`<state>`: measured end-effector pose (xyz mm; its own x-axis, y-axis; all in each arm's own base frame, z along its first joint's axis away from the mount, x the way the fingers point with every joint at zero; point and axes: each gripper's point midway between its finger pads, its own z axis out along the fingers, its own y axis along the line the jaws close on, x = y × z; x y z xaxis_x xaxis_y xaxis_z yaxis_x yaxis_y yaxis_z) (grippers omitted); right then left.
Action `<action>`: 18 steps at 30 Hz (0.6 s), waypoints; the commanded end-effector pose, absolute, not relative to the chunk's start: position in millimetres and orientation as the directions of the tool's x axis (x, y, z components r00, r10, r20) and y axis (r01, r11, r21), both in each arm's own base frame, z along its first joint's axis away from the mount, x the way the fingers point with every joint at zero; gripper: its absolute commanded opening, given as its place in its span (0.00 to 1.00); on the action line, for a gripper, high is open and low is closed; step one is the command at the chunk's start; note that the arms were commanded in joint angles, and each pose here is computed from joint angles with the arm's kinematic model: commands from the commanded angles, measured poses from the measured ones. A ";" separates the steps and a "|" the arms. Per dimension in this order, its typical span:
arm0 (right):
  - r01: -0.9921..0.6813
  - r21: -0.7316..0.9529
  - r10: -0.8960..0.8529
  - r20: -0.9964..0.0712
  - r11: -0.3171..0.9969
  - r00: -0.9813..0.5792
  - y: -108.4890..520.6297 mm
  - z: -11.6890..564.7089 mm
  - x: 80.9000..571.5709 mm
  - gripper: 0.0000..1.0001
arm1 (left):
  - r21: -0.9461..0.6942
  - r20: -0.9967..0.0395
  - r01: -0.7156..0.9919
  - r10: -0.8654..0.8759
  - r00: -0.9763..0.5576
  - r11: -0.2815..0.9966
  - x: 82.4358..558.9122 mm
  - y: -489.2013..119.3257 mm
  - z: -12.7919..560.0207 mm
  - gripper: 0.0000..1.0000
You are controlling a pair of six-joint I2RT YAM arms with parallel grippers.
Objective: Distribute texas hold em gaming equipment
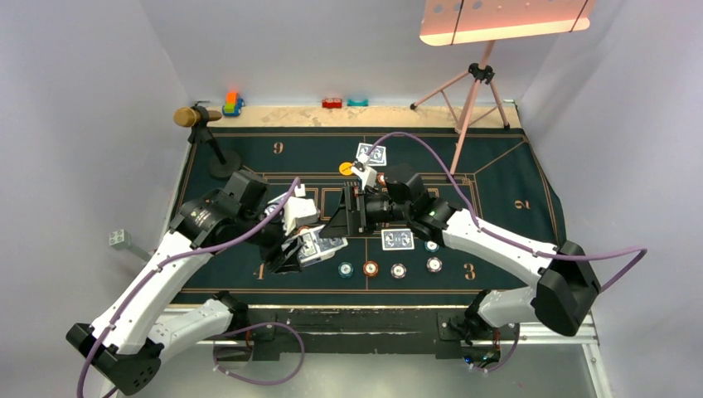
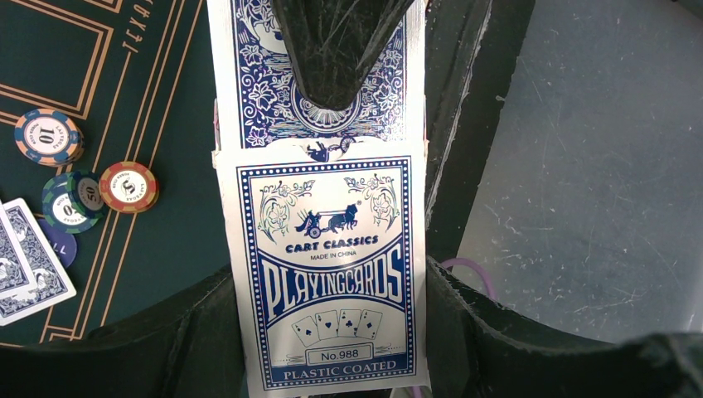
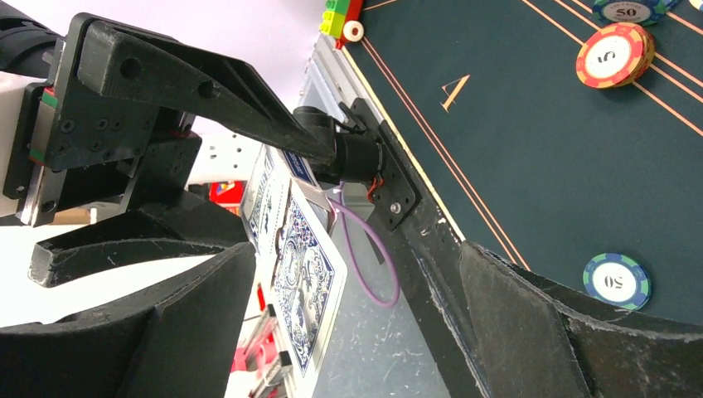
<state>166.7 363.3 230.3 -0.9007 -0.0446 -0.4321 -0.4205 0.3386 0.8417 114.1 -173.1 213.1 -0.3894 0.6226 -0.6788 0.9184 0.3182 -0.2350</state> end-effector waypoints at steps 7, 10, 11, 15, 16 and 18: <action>-0.409 0.848 -0.084 -0.405 0.337 -0.910 363.8 225.1 160.8 0.80 | -0.186 -0.743 0.936 0.580 -0.334 0.299 124.1 -181.6 237.3 0.22; -0.392 0.847 -0.102 -0.382 0.358 -0.918 361.6 218.4 158.4 0.70 | -0.187 -0.743 0.935 0.580 -0.334 0.300 122.6 -180.6 236.8 0.22; -0.391 0.845 -0.102 -0.382 0.365 -0.919 360.5 218.2 158.5 0.70 | -0.187 -0.743 0.935 0.580 -0.334 0.301 122.3 -180.2 236.6 0.21; -0.408 0.835 -0.083 -0.408 0.369 -0.909 356.7 227.4 161.0 0.67 | -0.191 -0.740 0.934 0.581 -0.339 0.301 120.8 -179.6 234.6 0.22; -0.410 0.833 -0.078 -0.412 0.371 -0.908 355.3 229.9 161.7 0.66 | -0.192 -0.741 0.934 0.580 -0.339 0.301 120.8 -179.7 234.6 0.21; -0.410 0.832 -0.064 -0.417 0.374 -0.907 352.7 234.6 164.0 0.64 | -0.192 -0.743 0.934 0.577 -0.339 0.301 120.6 -180.0 235.3 0.21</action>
<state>160.0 359.7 216.1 -0.9231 -0.0850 -0.3751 -0.3787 0.3710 0.8479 116.8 -172.5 216.9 -0.3861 0.6235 -0.6798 0.9187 0.3258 -0.2230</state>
